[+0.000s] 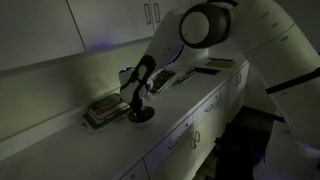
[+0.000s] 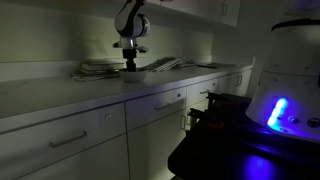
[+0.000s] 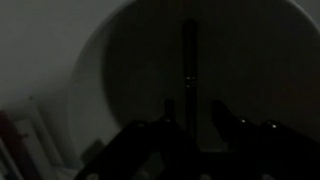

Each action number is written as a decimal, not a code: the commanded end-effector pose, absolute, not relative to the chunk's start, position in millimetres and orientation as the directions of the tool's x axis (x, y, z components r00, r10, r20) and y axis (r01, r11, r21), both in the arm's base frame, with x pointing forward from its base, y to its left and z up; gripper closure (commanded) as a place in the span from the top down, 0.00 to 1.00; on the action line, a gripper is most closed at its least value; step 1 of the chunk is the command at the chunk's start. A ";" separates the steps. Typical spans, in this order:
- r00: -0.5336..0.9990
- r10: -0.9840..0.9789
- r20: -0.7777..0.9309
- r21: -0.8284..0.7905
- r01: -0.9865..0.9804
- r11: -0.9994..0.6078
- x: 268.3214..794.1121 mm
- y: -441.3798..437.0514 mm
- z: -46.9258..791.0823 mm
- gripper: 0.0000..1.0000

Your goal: Remove the pen from the bowl and put it on the table

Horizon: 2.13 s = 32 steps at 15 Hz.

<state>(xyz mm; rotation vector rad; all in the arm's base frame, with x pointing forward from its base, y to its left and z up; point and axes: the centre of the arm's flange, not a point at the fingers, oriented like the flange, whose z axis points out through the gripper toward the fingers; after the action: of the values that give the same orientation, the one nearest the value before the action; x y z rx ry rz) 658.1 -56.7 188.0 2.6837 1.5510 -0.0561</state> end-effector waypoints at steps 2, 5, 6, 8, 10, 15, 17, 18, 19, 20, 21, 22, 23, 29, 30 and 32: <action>0.503 0.863 -0.055 0.024 0.864 -0.502 666.6 -57.1 187.0 0.15; 0.488 0.873 -0.029 0.037 0.873 -0.487 665.3 -53.8 199.1 0.00; 0.482 0.876 -0.022 0.041 0.876 -0.481 664.8 -53.0 204.6 0.01; 0.471 0.882 -0.027 0.045 0.882 -0.469 661.8 -52.2 219.9 0.03; 0.472 0.880 -0.053 0.039 0.882 -0.470 655.2 -52.8 243.0 0.03; 0.491 0.868 -0.075 0.032 0.871 -0.490 638.6 -40.1 299.6 0.03; 0.481 0.875 -0.052 0.023 0.877 -0.480 634.9 -17.5 308.8 0.03; 0.466 0.884 -0.038 0.020 0.885 -0.466 633.6 -1.0 309.5 0.03; 0.456 0.890 -0.021 0.015 0.890 -0.456 632.9 19.2 307.5 0.03; 0.452 0.892 -0.007 0.004 0.892 -0.452 631.8 37.8 303.9 0.03; 0.450 0.893 0.005 -0.013 0.893 -0.450 630.5 56.1 300.3 0.03; 0.446 0.895 0.014 -0.022 0.895 -0.446 627.9 74.6 294.5 0.03; 0.438 0.899 0.012 -0.016 0.899 -0.438 625.6 90.1 286.6 0.03; 0.436 0.900 -0.019 -0.023 0.900 -0.436 627.8 123.0 237.0 0.37; 0.437 0.899 -0.012 -0.019 0.899 -0.437 628.1 123.2 234.1 0.38; 0.446 0.895 0.015 -0.005 0.895 -0.446 629.7 121.3 235.9 0.51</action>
<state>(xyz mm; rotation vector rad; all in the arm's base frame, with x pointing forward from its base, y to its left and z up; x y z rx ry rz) 624.1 121.0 230.0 2.6766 1.7023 -0.0448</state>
